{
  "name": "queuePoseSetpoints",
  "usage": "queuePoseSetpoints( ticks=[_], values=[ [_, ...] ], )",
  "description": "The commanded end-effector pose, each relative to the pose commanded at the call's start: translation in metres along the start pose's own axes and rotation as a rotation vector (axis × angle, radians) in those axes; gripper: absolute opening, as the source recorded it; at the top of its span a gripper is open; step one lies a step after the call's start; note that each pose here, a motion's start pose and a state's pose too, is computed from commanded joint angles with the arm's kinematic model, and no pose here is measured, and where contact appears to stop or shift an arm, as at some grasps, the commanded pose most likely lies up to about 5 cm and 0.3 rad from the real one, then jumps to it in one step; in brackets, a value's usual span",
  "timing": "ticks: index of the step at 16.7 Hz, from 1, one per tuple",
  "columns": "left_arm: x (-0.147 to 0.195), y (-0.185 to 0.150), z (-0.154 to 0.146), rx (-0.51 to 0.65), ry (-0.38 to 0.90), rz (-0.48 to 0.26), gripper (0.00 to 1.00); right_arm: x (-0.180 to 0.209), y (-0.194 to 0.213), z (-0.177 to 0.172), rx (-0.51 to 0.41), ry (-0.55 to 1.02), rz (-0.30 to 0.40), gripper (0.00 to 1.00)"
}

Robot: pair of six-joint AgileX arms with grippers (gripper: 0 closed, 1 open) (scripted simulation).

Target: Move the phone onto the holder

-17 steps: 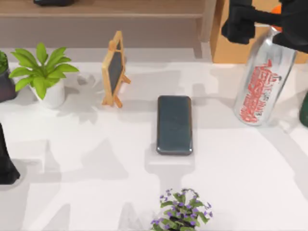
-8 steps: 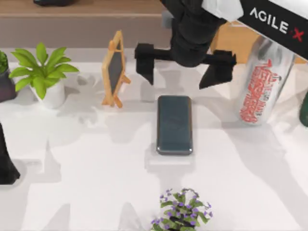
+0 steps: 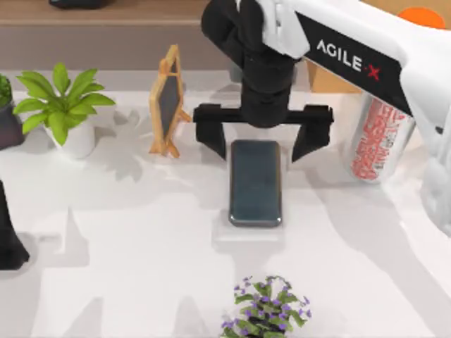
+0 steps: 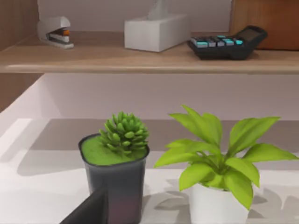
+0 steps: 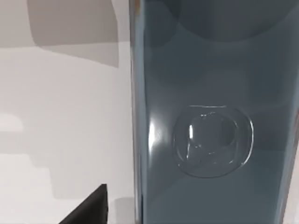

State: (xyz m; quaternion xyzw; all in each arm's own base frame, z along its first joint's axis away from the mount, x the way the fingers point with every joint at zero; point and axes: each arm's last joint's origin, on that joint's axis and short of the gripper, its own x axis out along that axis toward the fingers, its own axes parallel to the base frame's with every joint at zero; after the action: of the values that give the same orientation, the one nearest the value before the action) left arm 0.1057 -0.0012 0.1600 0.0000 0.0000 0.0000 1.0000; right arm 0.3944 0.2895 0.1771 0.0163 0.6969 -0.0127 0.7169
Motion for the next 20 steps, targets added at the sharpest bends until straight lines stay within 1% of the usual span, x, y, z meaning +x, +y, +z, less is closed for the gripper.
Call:
queuePoseSetpoints(
  ticks=[5, 12, 14, 17, 20],
  values=[
    [0.0, 0.0, 0.0, 0.0, 0.0, 0.0, 1.0, 0.006, -0.001, 0.002, 0.002, 0.002, -0.001, 1.0],
    [0.0, 0.0, 0.0, 0.0, 0.0, 0.0, 1.0, 0.073, 0.001, 0.001, 0.0, -0.003, 0.002, 1.0],
    [0.0, 0.0, 0.0, 0.0, 0.0, 0.0, 1.0, 0.08, 0.0, 0.0, 0.0, 0.0, 0.0, 1.0],
    [0.0, 0.0, 0.0, 0.0, 0.0, 0.0, 1.0, 0.08, 0.0, 0.0, 0.0, 0.0, 0.0, 1.0],
    [0.0, 0.0, 0.0, 0.0, 0.0, 0.0, 1.0, 0.08, 0.0, 0.0, 0.0, 0.0, 0.0, 0.77]
  ],
)
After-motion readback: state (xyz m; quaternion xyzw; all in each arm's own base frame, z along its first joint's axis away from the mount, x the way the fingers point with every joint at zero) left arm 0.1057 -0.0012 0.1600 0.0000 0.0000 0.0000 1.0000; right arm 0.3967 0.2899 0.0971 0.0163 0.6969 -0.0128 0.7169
